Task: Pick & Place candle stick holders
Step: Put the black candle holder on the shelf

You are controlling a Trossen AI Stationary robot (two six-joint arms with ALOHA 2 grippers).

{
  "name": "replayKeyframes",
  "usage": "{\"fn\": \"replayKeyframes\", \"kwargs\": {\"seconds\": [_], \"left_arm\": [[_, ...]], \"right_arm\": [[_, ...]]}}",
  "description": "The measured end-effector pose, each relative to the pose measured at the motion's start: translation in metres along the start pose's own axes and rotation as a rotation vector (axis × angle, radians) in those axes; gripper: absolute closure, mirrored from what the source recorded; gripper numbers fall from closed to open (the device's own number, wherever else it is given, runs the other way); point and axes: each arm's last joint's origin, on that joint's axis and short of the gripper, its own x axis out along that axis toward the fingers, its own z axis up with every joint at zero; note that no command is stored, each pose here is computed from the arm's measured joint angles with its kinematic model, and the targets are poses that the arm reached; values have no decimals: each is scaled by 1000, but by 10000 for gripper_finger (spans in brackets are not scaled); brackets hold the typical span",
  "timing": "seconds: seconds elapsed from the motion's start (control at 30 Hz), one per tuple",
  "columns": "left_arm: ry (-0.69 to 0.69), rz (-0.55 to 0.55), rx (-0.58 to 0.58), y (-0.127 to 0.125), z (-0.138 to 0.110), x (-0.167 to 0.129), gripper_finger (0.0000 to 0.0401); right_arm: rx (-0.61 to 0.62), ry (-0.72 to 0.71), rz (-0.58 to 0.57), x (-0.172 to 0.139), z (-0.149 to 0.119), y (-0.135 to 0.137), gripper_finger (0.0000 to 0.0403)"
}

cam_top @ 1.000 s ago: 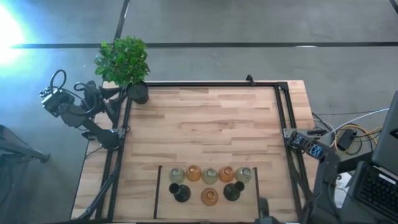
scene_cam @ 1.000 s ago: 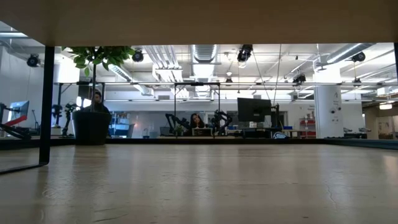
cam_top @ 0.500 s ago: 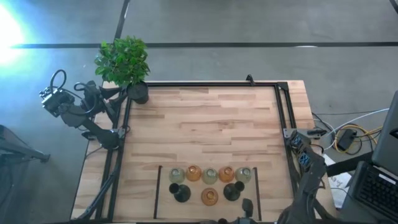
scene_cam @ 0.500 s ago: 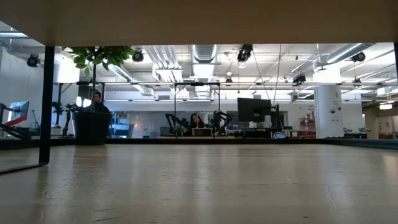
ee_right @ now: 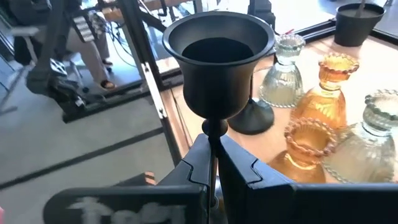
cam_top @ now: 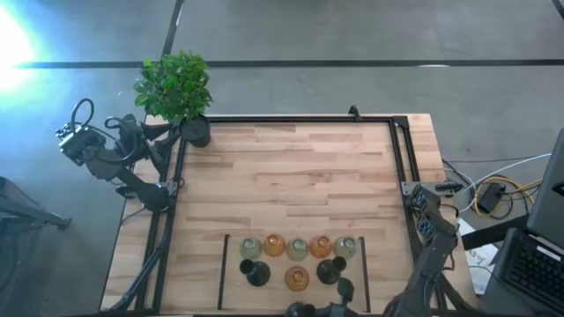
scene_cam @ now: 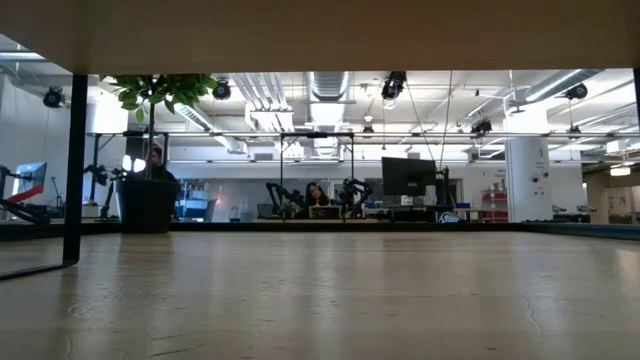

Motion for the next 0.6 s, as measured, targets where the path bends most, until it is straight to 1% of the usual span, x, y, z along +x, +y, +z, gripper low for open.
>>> {"fn": "replayKeyframes", "kwargs": {"seconds": [0.33,0.6], "left_arm": [[0,0,0,0,0,0,211],[0,0,0,0,0,0,211]], "right_arm": [[-79,38,-34,2,-3,-7,395],[-74,75,-41,9,-1,-11,395]]}}
